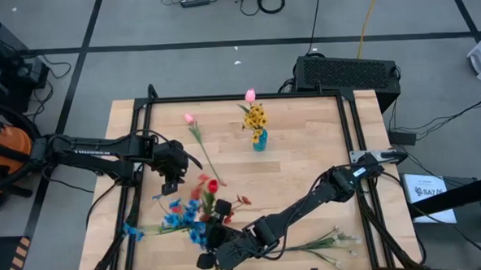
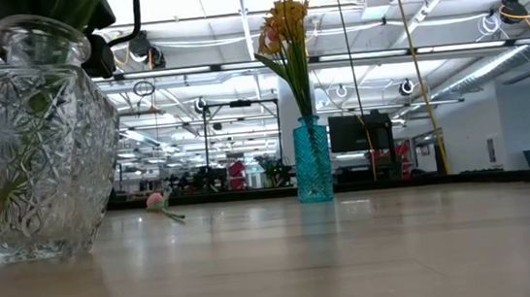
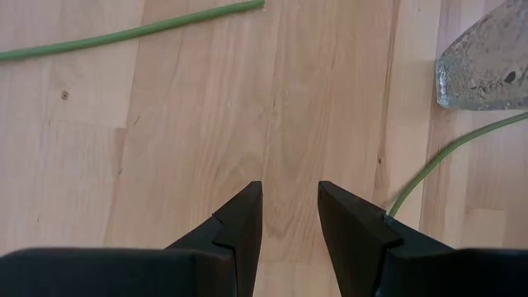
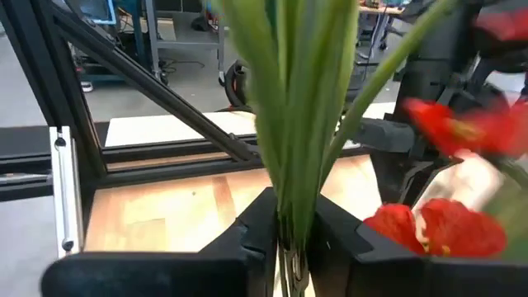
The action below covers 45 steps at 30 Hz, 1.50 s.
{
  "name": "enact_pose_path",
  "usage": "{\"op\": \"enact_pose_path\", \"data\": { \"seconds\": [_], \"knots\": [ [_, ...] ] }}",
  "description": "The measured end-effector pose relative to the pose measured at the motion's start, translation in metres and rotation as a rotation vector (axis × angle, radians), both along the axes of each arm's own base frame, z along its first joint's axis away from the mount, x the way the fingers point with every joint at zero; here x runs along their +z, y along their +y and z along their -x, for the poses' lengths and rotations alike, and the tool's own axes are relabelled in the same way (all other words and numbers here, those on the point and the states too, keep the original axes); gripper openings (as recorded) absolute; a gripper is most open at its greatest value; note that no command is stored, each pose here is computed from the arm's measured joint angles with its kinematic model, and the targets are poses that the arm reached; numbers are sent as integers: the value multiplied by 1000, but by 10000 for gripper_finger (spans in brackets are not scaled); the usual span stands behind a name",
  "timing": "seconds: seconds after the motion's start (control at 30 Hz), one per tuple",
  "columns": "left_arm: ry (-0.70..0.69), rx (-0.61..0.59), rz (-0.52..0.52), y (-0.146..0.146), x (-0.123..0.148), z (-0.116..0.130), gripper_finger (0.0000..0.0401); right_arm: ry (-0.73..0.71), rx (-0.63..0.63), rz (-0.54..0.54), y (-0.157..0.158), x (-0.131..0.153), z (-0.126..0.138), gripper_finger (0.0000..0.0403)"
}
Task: Sort flowers into vase by color
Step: Put the blue flowers into the transparent vase
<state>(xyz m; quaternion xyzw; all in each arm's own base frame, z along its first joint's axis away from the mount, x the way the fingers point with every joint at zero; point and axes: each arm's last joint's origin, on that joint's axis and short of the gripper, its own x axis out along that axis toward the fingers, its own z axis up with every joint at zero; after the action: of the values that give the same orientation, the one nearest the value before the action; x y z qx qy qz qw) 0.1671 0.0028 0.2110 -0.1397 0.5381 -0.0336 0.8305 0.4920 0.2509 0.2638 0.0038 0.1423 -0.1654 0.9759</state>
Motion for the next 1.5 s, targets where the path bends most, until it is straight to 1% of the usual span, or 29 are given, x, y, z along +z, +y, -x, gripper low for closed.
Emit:
{"op": "enact_pose_path", "data": {
  "seconds": [0.17, 0.33, 0.47, 0.57, 0.7, 0.93, 1.03, 1.1, 1.27, 1.4, 1.5],
  "knots": [
    [1, 0, 0, 0, 0, 0, 125, -1, 41, -54, 2, 0, 0, 61],
    [1, 0, 0, 0, 0, 0, 125, 16, 47, -96, 1, -3, 0, 72],
    [1, 1, 1, 0, 0, 0, 125, 60, 61, -181, -2, -8, 0, 79],
    [1, 2, 1, 0, 0, 0, 125, 91, 85, -238, -7, -11, -2, 82],
    [1, 2, 1, 0, 0, 0, 125, 104, 102, -275, -14, -12, -6, 89],
    [1, 2, 1, 0, 0, 0, 125, 135, 167, -348, -25, -13, -12, 116],
    [1, 3, 1, 0, 0, 0, 125, 151, 189, -353, -27, -13, -13, 127],
    [1, 3, 1, 0, 0, 0, 125, 164, 207, -333, -29, -13, -13, 133],
    [1, 3, 1, 0, 0, 0, 125, 207, 203, -300, -31, -17, -12, 135],
    [0, 2, 1, 0, 0, 0, 125, 208, 201, -300, -31, -17, -12, 135],
    [0, 2, 1, 0, 0, 0, 125, 190, 194, -328, -31, -16, -13, 136]
  ]
}}
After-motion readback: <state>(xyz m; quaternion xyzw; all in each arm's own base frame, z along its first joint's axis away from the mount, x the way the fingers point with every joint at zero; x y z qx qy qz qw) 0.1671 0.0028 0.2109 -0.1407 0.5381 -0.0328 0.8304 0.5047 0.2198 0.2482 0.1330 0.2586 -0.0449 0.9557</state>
